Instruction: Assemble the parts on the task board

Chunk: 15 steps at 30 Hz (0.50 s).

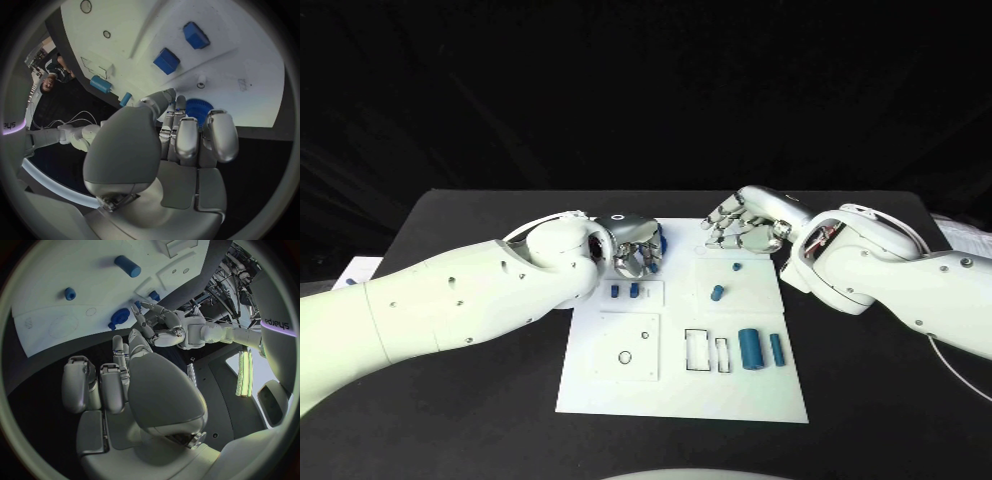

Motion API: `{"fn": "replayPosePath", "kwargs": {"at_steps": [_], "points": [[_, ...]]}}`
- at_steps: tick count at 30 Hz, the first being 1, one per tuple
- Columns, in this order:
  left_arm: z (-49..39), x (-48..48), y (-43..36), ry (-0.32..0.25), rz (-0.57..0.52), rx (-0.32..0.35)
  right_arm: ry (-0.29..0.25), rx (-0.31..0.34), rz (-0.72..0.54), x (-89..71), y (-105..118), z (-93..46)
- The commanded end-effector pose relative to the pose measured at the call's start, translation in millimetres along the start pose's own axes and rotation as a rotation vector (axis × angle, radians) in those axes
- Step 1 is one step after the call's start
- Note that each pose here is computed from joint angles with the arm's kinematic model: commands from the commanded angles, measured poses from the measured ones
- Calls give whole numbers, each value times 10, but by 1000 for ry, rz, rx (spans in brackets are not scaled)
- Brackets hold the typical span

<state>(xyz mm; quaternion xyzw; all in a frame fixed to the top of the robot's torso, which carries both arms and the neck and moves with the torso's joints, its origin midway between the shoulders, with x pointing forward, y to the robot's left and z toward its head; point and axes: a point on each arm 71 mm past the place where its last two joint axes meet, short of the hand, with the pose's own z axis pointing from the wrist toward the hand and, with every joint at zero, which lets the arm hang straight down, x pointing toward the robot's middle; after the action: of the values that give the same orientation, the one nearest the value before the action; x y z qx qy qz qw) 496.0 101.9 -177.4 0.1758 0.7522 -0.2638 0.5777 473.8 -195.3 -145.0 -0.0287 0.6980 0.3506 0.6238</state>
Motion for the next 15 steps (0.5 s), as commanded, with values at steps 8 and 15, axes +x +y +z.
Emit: {"fn": "replayPosePath", "kwargs": {"at_steps": [8, 15], "points": [[-173, -115, 102, -60, -57, -31, 10, 3, 4, 25, -22, -9], [-270, -118, 220, -50, -72, -65, 11, 5, 5, 33, -30, -16]]}}
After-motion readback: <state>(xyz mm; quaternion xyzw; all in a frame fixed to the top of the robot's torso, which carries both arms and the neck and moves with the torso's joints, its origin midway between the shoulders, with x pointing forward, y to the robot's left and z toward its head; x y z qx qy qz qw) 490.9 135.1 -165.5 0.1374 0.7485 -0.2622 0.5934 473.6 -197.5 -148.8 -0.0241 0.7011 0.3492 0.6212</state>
